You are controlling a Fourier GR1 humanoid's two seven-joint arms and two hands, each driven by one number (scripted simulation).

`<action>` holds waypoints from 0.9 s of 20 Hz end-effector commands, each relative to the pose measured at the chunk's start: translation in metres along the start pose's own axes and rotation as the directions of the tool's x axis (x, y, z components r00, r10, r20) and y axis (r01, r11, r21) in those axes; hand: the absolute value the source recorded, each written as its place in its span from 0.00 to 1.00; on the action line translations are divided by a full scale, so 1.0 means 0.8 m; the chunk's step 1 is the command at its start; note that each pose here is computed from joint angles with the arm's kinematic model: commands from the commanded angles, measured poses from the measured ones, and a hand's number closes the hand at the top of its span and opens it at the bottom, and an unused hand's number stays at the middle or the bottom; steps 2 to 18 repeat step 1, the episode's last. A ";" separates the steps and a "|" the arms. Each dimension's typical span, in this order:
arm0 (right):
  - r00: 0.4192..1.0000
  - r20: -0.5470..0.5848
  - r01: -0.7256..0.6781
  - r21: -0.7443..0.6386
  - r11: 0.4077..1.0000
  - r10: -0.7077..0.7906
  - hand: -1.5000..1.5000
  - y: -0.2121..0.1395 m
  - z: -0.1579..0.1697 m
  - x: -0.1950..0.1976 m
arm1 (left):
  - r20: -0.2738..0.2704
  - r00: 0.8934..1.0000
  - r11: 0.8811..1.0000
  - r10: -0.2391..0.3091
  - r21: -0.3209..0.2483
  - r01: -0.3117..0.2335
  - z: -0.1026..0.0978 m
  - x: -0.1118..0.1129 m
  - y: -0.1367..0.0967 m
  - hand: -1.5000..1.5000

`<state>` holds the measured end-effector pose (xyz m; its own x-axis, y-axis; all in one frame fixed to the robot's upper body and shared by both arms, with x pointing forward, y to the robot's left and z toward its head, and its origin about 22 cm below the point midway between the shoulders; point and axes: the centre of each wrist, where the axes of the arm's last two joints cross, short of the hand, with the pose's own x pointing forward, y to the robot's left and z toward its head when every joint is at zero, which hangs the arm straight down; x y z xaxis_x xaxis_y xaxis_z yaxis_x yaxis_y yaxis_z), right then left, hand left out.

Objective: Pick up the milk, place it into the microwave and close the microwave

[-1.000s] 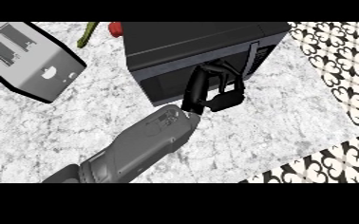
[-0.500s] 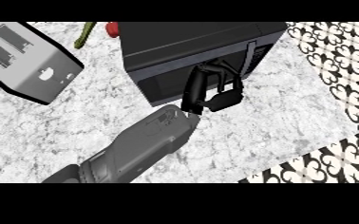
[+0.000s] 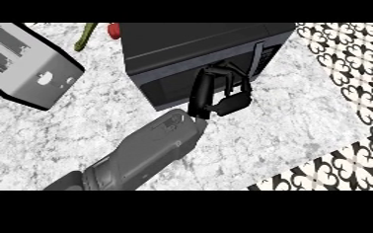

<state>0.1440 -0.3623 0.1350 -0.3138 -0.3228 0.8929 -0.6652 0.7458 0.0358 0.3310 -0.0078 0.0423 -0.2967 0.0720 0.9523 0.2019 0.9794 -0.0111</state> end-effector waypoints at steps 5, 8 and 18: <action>1.000 0.000 0.015 -0.002 1.000 -0.015 0.00 0.002 0.000 -0.001 | -0.028 0.999 0.996 -0.040 0.080 0.042 -0.024 -0.007 0.020 1.00; 1.000 0.000 0.015 -0.002 1.000 -0.015 0.00 0.002 0.000 -0.001 | -0.028 0.999 0.996 -0.040 0.080 0.042 -0.024 -0.007 0.020 1.00; 1.000 0.000 0.015 -0.002 1.000 -0.015 0.00 0.002 0.000 -0.001 | -0.028 0.999 0.996 -0.040 0.080 0.042 -0.024 -0.007 0.020 1.00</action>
